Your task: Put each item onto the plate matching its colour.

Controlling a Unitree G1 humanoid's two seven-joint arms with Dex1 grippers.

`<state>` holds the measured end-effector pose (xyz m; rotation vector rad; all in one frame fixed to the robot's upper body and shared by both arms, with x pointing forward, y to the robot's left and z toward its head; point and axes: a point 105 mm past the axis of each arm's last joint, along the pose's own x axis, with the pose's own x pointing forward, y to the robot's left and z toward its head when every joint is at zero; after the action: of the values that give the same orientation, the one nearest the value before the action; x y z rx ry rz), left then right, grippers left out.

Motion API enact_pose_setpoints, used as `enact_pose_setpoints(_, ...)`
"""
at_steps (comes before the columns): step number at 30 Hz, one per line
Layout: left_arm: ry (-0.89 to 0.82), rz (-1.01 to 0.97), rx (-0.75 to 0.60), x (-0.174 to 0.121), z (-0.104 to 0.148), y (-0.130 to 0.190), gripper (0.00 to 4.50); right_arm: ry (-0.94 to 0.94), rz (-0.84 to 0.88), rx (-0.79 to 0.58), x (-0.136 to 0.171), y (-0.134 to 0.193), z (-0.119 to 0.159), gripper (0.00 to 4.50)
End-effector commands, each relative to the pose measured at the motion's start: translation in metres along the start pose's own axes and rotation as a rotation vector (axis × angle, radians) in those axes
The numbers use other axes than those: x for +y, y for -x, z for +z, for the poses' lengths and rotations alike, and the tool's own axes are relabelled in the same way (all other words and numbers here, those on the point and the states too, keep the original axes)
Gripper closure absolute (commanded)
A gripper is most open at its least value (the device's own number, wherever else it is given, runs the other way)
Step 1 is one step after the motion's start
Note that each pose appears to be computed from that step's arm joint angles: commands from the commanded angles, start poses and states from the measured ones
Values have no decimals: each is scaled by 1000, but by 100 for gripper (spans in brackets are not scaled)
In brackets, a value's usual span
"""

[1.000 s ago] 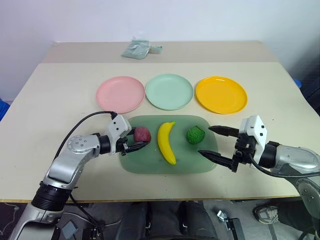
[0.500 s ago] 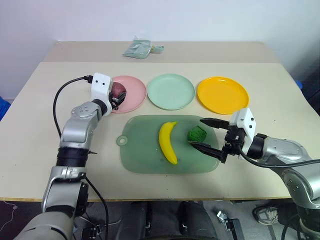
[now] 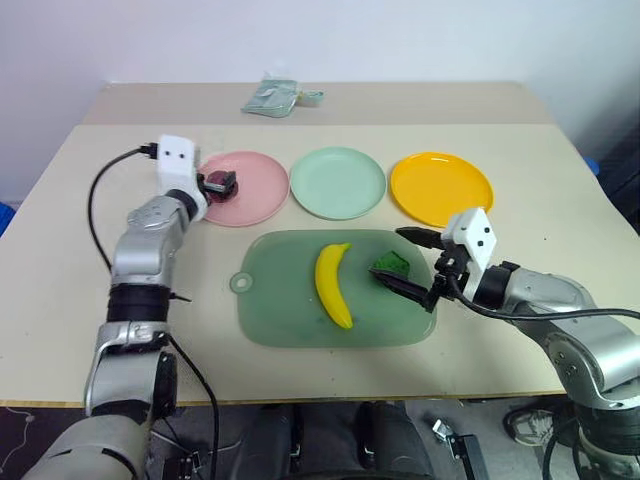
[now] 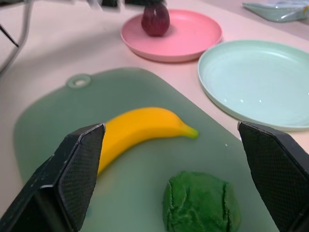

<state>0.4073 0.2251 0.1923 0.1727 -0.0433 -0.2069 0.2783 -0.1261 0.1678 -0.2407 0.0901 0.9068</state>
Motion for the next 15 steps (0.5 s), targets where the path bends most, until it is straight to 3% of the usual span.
enact_pose_setpoints(1,-85,-154,-126,-10,23,32,9,18,62,-35,11,-6,11,0)
enact_pose_setpoints(4,-110,-355,-110,-35,13,65,9,-9,115,-25,22,-20,12,0)
enact_pose_setpoints(8,-106,-634,13,-73,-17,115,9,-89,73,46,23,-48,9,0)
enact_pose_setpoints(10,-105,-685,63,-82,-30,130,9,-127,17,124,19,-61,5,0)
enact_pose_setpoints(15,-72,-672,61,-86,-32,139,9,-243,-29,251,20,-78,1,0)
